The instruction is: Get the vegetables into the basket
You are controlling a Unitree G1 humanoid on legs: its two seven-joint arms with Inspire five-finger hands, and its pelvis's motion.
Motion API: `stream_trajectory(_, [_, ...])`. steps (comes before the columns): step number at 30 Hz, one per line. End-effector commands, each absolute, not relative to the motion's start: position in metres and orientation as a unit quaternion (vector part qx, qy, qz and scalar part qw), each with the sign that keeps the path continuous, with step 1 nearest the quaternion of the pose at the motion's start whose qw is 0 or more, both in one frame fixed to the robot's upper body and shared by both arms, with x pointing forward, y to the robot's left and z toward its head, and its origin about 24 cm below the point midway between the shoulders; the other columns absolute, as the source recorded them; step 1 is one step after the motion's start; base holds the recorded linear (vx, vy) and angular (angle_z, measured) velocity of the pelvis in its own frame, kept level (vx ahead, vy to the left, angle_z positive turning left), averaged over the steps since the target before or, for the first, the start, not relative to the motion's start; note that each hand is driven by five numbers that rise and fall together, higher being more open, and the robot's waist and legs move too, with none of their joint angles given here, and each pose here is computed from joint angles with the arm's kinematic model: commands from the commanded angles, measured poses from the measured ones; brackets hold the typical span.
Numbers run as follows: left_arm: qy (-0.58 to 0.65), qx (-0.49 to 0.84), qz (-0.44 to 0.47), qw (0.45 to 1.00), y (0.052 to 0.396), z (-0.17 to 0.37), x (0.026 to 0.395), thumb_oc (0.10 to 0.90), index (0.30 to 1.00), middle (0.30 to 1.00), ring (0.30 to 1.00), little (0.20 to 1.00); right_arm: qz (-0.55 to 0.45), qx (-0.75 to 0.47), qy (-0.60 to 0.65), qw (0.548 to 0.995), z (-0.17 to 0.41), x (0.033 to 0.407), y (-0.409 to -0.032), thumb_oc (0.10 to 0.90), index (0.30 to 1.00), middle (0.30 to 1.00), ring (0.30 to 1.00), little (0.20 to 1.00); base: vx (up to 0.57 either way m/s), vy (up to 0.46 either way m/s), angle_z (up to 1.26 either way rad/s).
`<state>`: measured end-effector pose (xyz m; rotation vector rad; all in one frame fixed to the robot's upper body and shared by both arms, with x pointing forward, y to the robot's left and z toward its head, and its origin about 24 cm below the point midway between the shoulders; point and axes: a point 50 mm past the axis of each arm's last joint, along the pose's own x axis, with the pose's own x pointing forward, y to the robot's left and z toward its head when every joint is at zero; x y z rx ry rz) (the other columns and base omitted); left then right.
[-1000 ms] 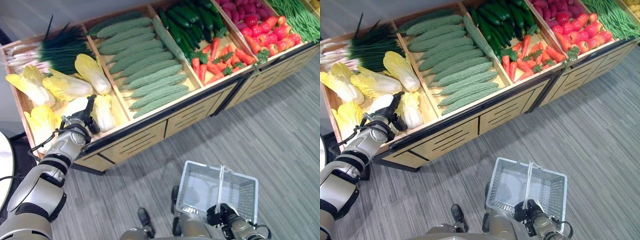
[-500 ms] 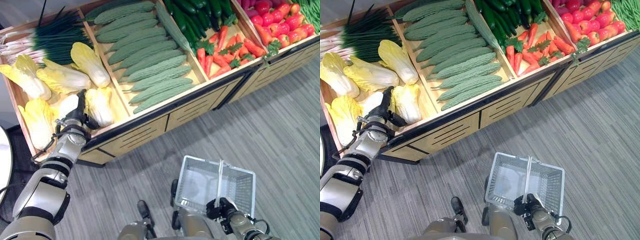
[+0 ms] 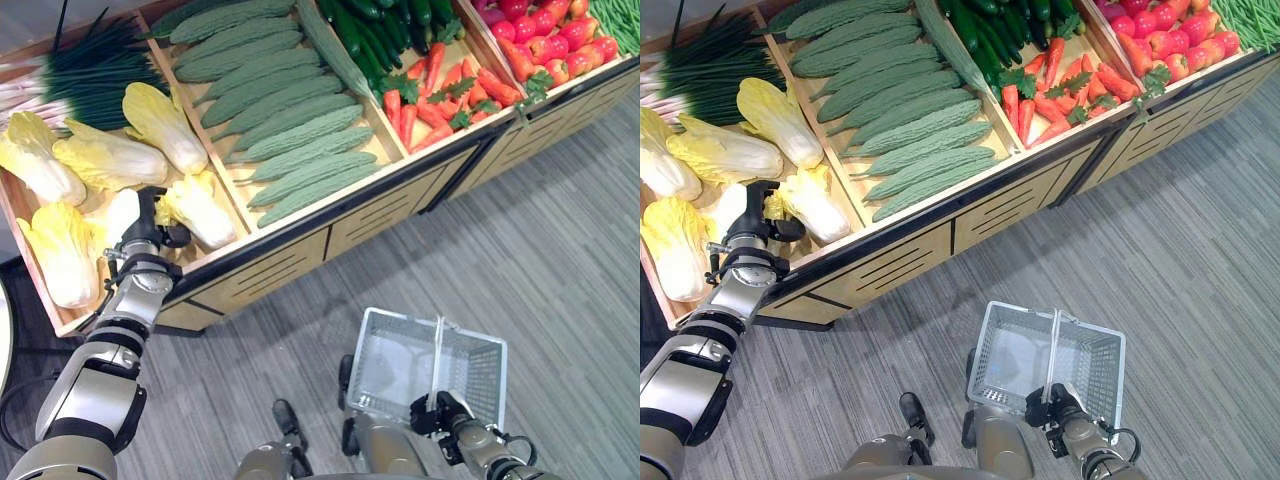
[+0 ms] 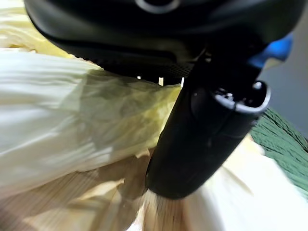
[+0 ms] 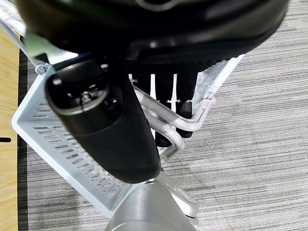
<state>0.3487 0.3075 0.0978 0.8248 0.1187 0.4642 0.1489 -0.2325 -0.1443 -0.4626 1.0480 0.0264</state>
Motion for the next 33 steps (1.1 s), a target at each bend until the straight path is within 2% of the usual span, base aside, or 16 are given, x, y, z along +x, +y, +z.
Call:
stream_trajectory(1, [0.082,0.374,0.198,0.902,0.294,0.082,0.351,0.4,0.3,0.3,0.3,0.3,0.037,-0.266,0.543,0.796,-0.152,0.121,-0.245,0.4,0.3,0.3,0.3,0.3,0.0,0.0,0.0])
stream_trajectory(9, [0.037,0.415,0.19,0.889,0.291,0.102,0.355,0.4,0.3,0.3,0.3,0.3,0.038,-0.261,0.547,0.794,-0.153,0.118,-0.246,0.4,0.3,0.3,0.3,0.3,0.0,0.0,0.0])
stream_trajectory(10, [-0.024,0.45,0.203,0.869,0.295,0.139,0.36,0.4,0.3,0.3,0.3,0.3,0.036,-0.259,0.55,0.793,-0.153,0.116,-0.248,0.4,0.3,0.3,0.3,0.3,0.0,0.0,0.0])
stream_trajectory(12, [-0.07,0.476,0.22,0.849,0.299,0.172,0.362,0.4,0.3,0.3,0.3,0.3,0.039,-0.26,0.552,0.791,-0.153,0.113,-0.248,0.4,0.3,0.3,0.3,0.3,-0.01,-0.009,0.03])
stream_trajectory(20, [-0.126,0.525,0.265,0.799,0.316,0.238,0.363,0.4,0.3,0.3,0.3,0.3,0.05,-0.266,0.561,0.782,-0.154,0.108,-0.251,0.4,0.3,0.3,0.3,0.3,0.0,0.0,0.0])
stream_trajectory(33, [-0.132,0.553,0.271,0.777,0.324,0.252,0.358,0.4,0.3,0.3,0.3,0.3,0.052,-0.261,0.568,0.779,-0.154,0.105,-0.253,0.4,0.3,0.3,0.3,0.3,0.0,0.0,0.0])
